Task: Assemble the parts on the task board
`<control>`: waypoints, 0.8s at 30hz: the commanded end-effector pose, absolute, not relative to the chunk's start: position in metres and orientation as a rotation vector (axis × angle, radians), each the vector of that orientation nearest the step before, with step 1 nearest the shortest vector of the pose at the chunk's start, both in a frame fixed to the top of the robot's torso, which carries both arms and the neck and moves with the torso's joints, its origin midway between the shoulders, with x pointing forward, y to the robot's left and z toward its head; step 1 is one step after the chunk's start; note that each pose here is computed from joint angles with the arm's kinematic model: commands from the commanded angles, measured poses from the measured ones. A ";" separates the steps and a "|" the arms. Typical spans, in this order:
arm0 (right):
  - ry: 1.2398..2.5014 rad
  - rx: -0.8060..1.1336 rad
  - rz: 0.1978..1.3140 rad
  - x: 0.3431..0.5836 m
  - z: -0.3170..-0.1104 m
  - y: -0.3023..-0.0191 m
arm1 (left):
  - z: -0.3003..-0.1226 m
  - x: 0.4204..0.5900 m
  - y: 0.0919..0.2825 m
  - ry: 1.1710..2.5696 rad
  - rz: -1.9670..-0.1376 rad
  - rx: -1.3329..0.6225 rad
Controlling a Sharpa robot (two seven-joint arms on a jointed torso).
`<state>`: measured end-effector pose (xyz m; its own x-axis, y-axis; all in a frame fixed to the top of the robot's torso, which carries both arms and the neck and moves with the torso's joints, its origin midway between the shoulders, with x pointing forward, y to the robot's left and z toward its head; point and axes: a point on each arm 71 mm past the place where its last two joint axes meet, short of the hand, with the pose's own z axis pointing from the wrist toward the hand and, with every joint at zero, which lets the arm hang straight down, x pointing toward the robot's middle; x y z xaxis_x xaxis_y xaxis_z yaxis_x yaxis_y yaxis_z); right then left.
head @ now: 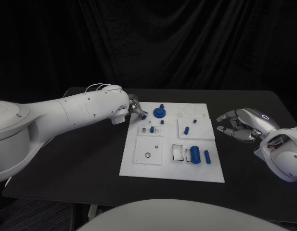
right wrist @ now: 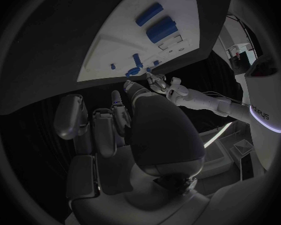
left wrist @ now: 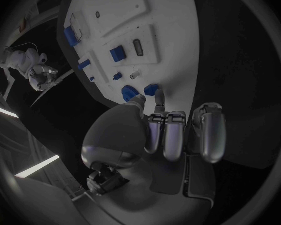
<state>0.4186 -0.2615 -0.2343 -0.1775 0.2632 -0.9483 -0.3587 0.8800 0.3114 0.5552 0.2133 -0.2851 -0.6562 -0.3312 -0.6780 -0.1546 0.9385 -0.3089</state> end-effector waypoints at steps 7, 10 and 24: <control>1.676 -0.074 0.545 0.418 -0.236 -0.262 | -0.288 0.553 0.213 2.322 -0.282 -0.333; 1.677 -0.074 0.544 0.418 -0.236 -0.262 | -0.289 0.553 0.213 2.327 -0.278 -0.333; 1.672 -0.068 0.541 0.417 -0.235 -0.265 | -0.275 0.552 0.213 2.107 -0.500 -0.305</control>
